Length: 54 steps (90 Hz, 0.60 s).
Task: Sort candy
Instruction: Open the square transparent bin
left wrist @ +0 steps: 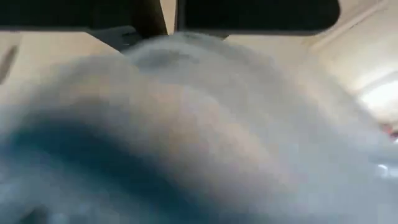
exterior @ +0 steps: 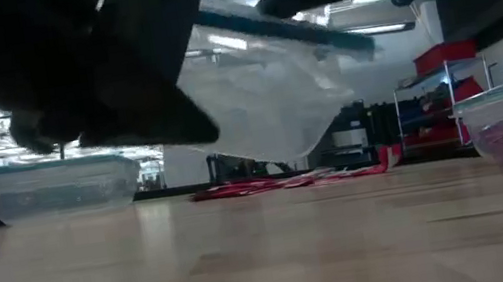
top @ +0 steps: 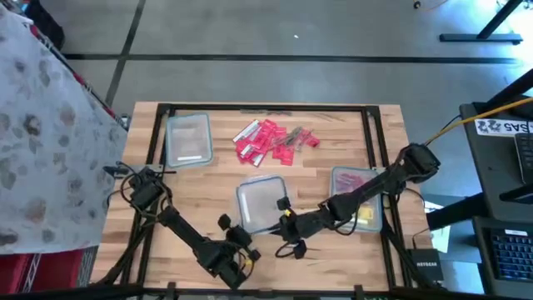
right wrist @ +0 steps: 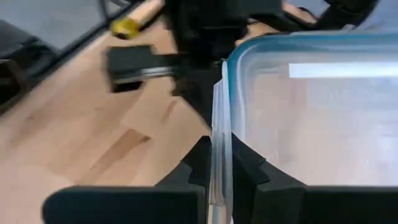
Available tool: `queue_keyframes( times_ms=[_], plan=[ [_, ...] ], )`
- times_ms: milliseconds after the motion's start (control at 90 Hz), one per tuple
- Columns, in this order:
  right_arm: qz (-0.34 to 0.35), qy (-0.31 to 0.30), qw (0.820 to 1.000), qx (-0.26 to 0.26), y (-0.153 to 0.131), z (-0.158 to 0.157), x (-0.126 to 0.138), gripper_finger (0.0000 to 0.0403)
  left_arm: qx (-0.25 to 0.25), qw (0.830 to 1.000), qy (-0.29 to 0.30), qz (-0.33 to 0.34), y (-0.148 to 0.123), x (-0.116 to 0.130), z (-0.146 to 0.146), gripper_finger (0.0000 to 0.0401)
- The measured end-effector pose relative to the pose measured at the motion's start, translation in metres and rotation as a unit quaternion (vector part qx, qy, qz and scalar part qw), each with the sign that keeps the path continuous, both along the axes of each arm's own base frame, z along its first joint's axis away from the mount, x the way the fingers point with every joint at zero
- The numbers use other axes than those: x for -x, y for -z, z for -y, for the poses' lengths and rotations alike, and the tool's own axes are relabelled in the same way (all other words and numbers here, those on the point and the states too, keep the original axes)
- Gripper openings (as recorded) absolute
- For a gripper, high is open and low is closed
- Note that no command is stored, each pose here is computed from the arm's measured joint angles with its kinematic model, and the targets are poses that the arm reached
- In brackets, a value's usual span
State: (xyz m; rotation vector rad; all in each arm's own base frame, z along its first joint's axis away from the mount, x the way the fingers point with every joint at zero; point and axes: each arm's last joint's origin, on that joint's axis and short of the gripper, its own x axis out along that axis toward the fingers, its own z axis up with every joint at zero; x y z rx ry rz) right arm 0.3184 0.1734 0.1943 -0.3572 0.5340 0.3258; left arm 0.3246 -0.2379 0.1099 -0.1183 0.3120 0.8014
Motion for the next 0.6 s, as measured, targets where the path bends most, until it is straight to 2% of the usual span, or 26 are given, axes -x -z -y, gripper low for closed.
queue_keyframes(
  times_ms=[267,433,600],
  plan=[
    [0.025,0.066,0.997,0.033,-0.009,0.004,0.004,0.0010,0.039,0.999,-0.015,0.008,0.003,0.002,-0.002,0.0000],
    [0.040,0.108,0.991,0.061,-0.011,0.007,0.004,0.0010,0.094,0.996,-0.006,0.006,0.004,-0.002,0.003,0.0000],
    [0.071,0.166,0.975,0.128,-0.014,0.012,0.003,0.0010,0.152,0.988,0.016,0.004,0.005,-0.001,0.015,0.0000]
  ],
)
